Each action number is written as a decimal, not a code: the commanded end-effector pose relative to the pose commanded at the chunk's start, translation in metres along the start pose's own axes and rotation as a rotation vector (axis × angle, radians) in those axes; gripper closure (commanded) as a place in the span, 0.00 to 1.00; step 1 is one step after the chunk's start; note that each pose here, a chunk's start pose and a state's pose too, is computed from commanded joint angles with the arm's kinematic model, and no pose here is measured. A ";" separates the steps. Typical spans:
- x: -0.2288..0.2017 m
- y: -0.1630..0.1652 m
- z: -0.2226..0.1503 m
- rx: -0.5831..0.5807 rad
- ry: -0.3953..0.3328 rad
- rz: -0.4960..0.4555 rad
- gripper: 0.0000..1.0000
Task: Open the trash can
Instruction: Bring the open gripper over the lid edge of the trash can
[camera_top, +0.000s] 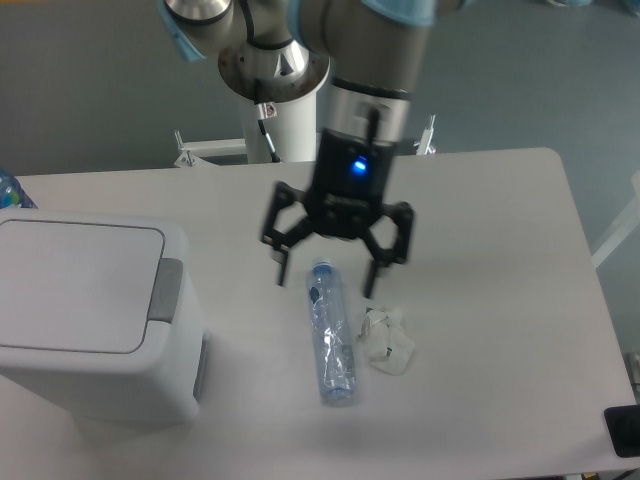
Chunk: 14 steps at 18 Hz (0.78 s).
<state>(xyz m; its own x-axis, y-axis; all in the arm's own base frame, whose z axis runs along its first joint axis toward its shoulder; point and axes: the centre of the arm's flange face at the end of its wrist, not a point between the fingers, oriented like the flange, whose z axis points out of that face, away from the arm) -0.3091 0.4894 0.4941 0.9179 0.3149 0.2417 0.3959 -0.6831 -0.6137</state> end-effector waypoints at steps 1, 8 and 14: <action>0.007 -0.001 0.003 -0.003 0.010 0.009 0.00; 0.030 -0.003 0.031 -0.037 0.051 0.044 0.00; 0.033 -0.020 0.054 -0.048 0.066 0.064 0.00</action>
<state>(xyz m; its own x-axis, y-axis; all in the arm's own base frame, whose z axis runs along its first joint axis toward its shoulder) -0.2883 0.5495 0.4737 0.9404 0.2266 0.2536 0.3362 -0.7316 -0.5930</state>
